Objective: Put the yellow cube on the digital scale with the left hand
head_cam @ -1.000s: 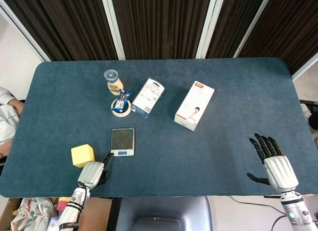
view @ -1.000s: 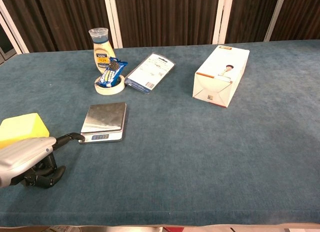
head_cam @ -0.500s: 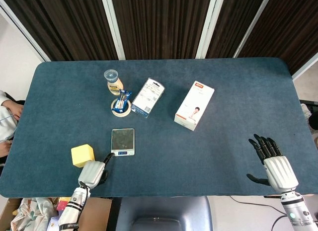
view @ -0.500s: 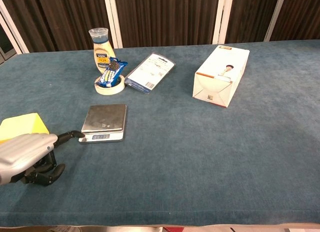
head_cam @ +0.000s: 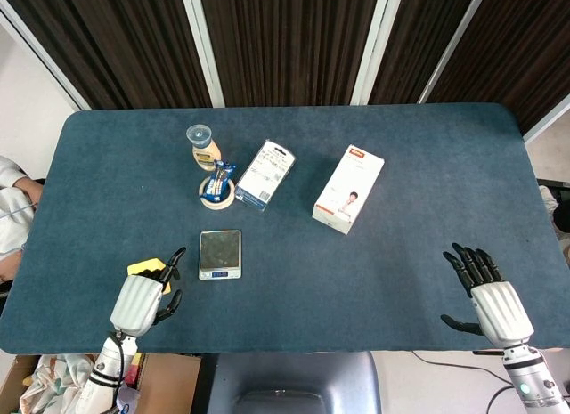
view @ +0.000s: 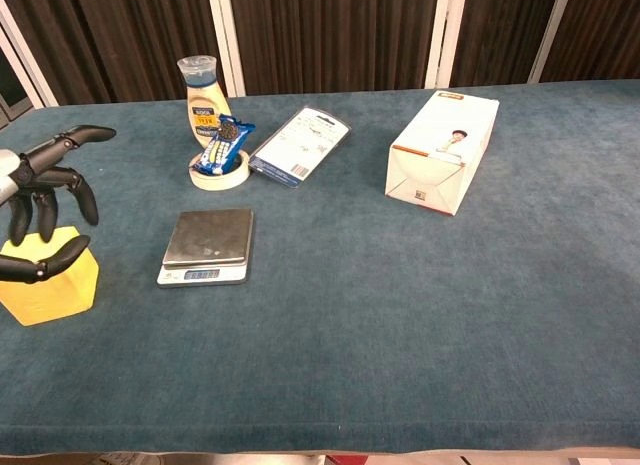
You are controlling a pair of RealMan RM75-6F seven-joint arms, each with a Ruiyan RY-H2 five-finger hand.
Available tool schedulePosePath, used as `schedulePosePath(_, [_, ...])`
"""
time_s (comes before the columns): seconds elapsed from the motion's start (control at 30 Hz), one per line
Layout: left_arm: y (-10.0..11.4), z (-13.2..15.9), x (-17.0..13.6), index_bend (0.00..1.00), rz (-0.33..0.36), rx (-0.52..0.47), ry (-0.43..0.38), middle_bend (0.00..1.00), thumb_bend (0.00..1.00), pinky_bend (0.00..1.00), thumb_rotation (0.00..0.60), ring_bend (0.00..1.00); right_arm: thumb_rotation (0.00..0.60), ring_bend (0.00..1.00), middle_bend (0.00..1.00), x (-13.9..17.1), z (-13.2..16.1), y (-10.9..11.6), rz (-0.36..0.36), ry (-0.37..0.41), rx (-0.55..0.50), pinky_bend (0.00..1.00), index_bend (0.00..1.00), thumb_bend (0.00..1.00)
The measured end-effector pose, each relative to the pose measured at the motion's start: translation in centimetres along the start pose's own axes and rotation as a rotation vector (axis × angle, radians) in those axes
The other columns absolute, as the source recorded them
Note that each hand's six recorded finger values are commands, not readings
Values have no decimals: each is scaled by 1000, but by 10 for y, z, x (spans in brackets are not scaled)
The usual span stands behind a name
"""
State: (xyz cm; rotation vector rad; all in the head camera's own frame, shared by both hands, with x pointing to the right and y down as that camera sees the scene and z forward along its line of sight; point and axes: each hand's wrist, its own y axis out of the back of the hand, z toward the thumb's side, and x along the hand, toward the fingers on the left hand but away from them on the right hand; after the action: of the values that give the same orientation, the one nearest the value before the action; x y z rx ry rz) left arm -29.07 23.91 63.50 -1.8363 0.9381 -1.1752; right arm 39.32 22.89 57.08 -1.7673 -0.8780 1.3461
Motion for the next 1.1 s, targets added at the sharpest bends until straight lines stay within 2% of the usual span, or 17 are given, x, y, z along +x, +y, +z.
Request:
schedulePosePath(0.27, [-39,-39,0,0,-212,40,95,0,357,0,600,0,600,0,0,0,2,-2,16,11,-3,0,0,116])
schedulePosePath(0.53, [-52,-69,7,0,-252,111,170,0,351,20,600,3,600,0,0,-1,1,-3,24,8,1,0,0,116])
schedulePosePath(0.57, [-52,-72,7,0,-261,112,182,12,349,61,600,38,600,0,0,-1,1,-3,26,8,1,0,0,116])
schedulePosePath(0.6, [-52,-74,8,42,-264,111,191,98,346,171,600,170,600,0,0,-1,1,-3,27,9,1,0,0,116])
schedulePosePath(0.63, [-52,-76,9,144,-261,109,199,242,346,302,600,352,600,0,0,-1,2,-3,26,9,1,0,0,116])
schedulePosePath(0.67, [-50,-77,10,234,-252,104,206,364,347,389,600,484,600,0,0,-1,2,-3,25,9,1,0,0,116])
schedulePosePath(0.7, [-49,-77,10,412,-240,99,210,556,348,519,600,674,600,0,0,-1,2,-3,25,9,1,0,0,116])
schedulePosePath(0.73, [-48,-77,11,530,-227,93,213,675,347,598,600,784,600,0,0,-1,2,-3,25,8,1,0,0,116])
schedulePosePath(0.77, [-46,-77,12,598,-211,84,212,737,347,645,600,846,600,0,0,-1,2,-3,25,7,1,0,0,116])
schedulePosePath(0.83, [-45,-76,15,686,-185,69,205,818,356,721,600,926,600,0,0,-1,2,-4,27,6,0,0,0,116])
schedulePosePath(0.93, [-38,-72,22,710,-124,47,190,840,376,765,600,957,600,0,0,-1,2,-4,28,8,-1,0,0,116])
schedulePosePath(1.1, [-19,-52,44,725,-9,0,142,849,398,775,600,959,600,0,0,-1,2,-5,32,8,0,0,0,116])
